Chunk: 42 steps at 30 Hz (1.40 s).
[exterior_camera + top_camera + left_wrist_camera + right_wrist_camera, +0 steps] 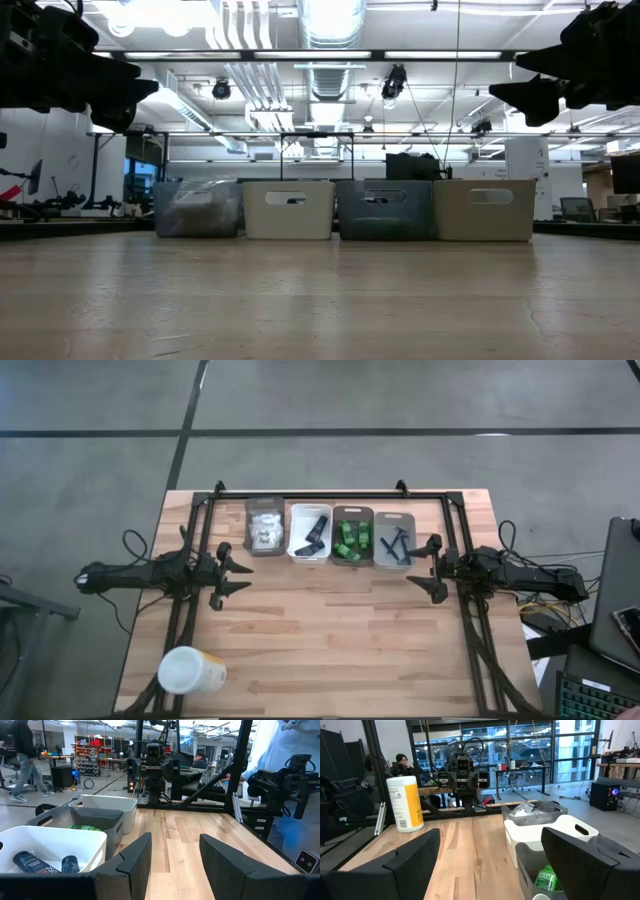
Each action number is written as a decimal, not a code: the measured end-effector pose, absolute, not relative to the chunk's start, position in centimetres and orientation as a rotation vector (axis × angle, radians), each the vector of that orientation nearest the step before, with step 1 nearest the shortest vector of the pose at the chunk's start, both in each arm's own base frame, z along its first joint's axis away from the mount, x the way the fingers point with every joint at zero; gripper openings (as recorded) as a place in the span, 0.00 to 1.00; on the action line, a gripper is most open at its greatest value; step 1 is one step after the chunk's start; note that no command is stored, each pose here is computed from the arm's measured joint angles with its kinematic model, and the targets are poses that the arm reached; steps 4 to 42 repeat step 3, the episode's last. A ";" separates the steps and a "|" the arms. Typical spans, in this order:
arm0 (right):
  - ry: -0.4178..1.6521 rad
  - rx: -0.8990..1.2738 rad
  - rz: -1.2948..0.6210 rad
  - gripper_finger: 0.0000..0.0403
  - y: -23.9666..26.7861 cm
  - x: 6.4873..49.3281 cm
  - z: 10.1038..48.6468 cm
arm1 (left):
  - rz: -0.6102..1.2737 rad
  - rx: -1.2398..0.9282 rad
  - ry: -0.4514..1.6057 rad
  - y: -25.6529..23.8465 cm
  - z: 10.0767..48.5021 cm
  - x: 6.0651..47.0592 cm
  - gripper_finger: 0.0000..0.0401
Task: Pick & Place Travel size toiletries
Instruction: Return to Home Position
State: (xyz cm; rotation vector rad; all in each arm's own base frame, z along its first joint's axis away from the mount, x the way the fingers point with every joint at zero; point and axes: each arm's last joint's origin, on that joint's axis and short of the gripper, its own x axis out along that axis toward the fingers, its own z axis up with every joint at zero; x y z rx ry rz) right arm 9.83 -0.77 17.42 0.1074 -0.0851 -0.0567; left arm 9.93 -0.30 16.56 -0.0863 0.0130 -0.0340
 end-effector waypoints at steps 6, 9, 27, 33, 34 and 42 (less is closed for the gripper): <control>-0.085 0.107 -0.056 0.82 -0.8 9.8 17.4 | -0.034 -0.086 0.013 -0.3 16.6 9.9 0.43; -0.085 0.107 -0.056 0.82 -0.8 9.8 17.4 | -0.034 -0.086 0.013 -0.3 16.6 9.9 0.43; -0.085 0.107 -0.056 0.82 -0.8 9.8 17.4 | -0.034 -0.086 0.013 -0.3 16.6 9.9 0.43; -0.085 0.107 -0.056 0.82 -0.8 9.8 17.4 | -0.034 -0.086 0.013 -0.3 16.6 9.9 0.43; -0.085 0.107 -0.056 0.82 -0.8 9.8 17.4 | -0.034 -0.086 0.013 -0.3 16.6 9.9 0.43; -0.085 0.107 -0.056 0.82 -0.8 9.8 17.4 | -0.034 -0.086 0.013 -0.3 16.6 9.9 0.43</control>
